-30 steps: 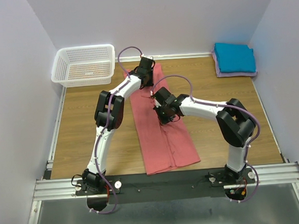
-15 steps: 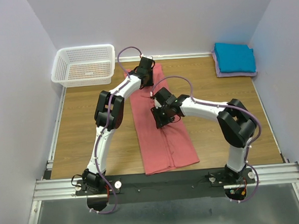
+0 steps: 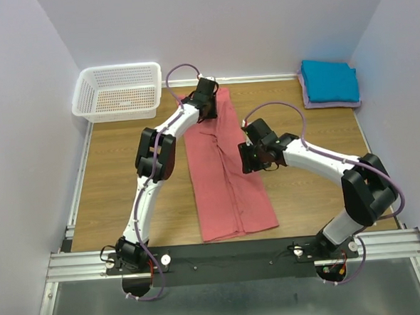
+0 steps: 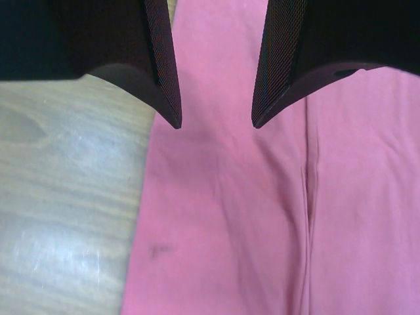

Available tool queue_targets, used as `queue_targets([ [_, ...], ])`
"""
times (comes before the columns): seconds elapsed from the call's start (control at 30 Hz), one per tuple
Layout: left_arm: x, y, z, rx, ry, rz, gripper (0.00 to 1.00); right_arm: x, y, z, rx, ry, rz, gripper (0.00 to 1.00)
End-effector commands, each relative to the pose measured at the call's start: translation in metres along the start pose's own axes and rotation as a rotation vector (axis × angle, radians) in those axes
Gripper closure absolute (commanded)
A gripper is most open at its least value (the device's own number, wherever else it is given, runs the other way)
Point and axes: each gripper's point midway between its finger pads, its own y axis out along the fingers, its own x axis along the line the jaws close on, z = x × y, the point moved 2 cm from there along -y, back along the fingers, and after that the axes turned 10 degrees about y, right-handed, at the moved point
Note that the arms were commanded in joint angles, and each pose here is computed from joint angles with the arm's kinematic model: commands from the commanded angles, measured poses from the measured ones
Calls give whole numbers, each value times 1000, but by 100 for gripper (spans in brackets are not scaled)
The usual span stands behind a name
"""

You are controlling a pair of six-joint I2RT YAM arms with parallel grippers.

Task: Fold and stack the t-shirts
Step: Fold the tshirt

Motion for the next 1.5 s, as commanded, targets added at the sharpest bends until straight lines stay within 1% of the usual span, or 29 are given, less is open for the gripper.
queue_targets([
  [0.0,-2,19,24,86,-16,35,61,-10,-13,6,-31,52,34,46],
  [0.07,-3,18,23,74,-25,45,61,-12,-16,8,-36,64,38,46],
  [0.1,-5,10,6,22,-31,61,61,-13,-18,10,-38,69,35,46],
  [0.17,-6,1,-1,-6,-36,68,60,-13,-19,13,-34,81,28,46],
  [0.2,-5,-14,-20,-55,-42,71,59,-14,-20,16,-30,87,27,46],
  [0.27,-5,-27,-37,-106,-41,73,57,-14,-20,20,-21,105,22,46],
  [0.4,-5,-75,-84,-225,-45,82,52,-12,-22,30,-7,125,-10,46],
  [0.43,-6,-85,-91,-246,-49,90,50,-13,-21,32,-5,130,-11,49],
  [0.47,-6,-91,-92,-249,-52,94,49,-5,-21,40,39,134,-64,52],
  [0.5,-7,-109,-105,-287,-59,103,49,0,-21,42,52,137,-96,57],
  [0.53,-6,-115,-103,-284,-75,104,48,5,-20,50,91,146,-139,59],
  [0.57,-7,-122,-104,-289,-80,110,43,11,-19,52,95,147,-173,62],
  [0.63,-5,-144,-104,-298,-97,110,43,19,-18,57,113,154,-218,64],
  [0.77,-5,-182,-88,-302,-134,91,43,34,-14,68,139,136,-255,65],
  [0.8,-1,-205,-92,-336,-144,76,43,37,-11,72,151,125,-258,65],
  [0.83,-2,-212,-85,-331,-146,73,43,39,-9,73,155,121,-256,65],
  [0.87,0,-207,-59,-278,-144,66,43,41,-6,76,161,115,-255,65],
  [0.9,-5,-211,-48,-263,-149,66,43,43,-4,78,165,113,-255,64],
  [0.93,-5,-228,-44,-276,-154,67,43,42,1,83,180,114,-246,65],
  [0.97,-5,-223,-13,-215,-151,52,43,42,3,85,189,112,-244,64],
  [1.0,-4,-227,0,-200,-155,36,43,43,6,87,191,115,-239,65],
  [1.03,-14,-244,7,-211,-162,57,43,41,10,96,212,112,-226,64],
  [1.07,-14,-240,38,-155,-156,46,43,40,12,99,220,118,-218,65],
  [1.13,-17,-253,75,-114,-182,47,43,41,14,110,242,109,-213,65],
  [1.23,-23,-276,102,-105,-222,75,43,47,13,121,261,86,-221,64],
  [1.27,-30,-278,130,-45,-236,87,43,52,10,124,276,79,-239,64],
  [1.33,-35,-292,153,-2,-253,111,43,62,6,128,304,66,-273,64],
  [1.4,-48,-299,187,83,-276,145,43,73,-6,129,333,61,-305,63],
  [1.47,-52,-309,216,155,-282,156,43,76,-16,124,318,63,-301,58],
])
